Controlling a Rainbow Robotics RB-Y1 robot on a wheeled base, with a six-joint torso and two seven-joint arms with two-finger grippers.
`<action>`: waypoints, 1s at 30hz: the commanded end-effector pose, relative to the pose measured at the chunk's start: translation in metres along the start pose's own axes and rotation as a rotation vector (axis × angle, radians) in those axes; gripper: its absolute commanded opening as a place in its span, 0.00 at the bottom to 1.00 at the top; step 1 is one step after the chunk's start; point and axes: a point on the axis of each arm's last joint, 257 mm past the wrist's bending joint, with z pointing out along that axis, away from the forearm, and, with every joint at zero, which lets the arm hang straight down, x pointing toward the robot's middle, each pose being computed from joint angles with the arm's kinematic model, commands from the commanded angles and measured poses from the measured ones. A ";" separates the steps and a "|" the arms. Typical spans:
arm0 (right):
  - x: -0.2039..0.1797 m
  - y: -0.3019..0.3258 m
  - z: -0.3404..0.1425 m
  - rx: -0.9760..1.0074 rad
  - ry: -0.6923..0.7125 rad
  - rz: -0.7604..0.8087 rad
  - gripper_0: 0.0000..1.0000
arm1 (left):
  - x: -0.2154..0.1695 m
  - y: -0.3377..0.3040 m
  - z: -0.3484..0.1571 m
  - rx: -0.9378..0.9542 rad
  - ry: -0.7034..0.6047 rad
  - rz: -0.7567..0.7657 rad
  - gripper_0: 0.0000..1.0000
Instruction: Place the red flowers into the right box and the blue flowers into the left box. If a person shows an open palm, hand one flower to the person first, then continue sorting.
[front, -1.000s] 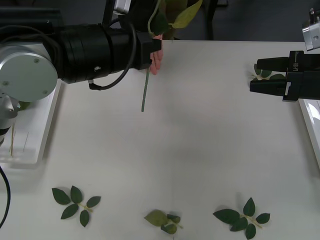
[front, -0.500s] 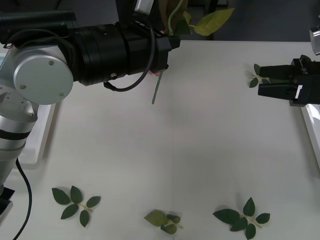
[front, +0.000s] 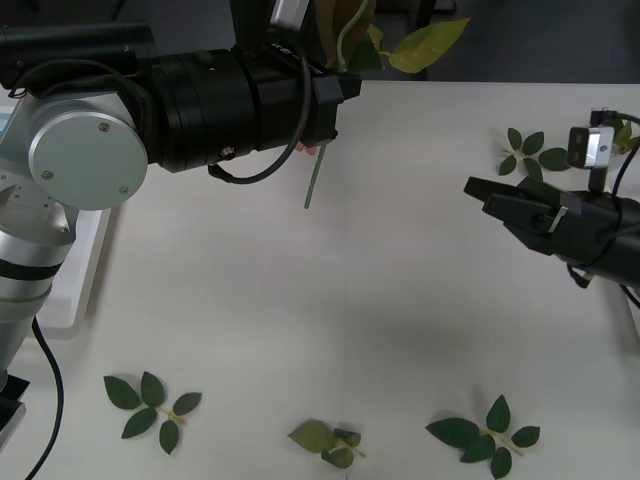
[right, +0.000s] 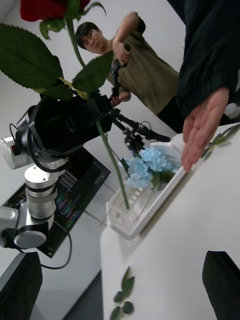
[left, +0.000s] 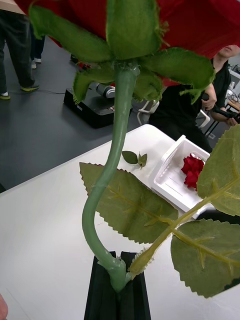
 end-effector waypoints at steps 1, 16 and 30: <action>0.016 0.002 0.040 -0.055 -0.055 0.098 0.93 | 0.002 -0.011 0.003 0.019 -0.016 -0.072 0.00; -0.010 -0.001 0.129 -0.074 -0.121 0.103 0.93 | 0.012 -0.027 0.032 0.041 -0.064 -0.113 0.00; -0.006 -0.002 0.145 -0.060 -0.056 0.019 0.73 | 0.019 -0.034 0.047 0.049 -0.054 -0.114 0.00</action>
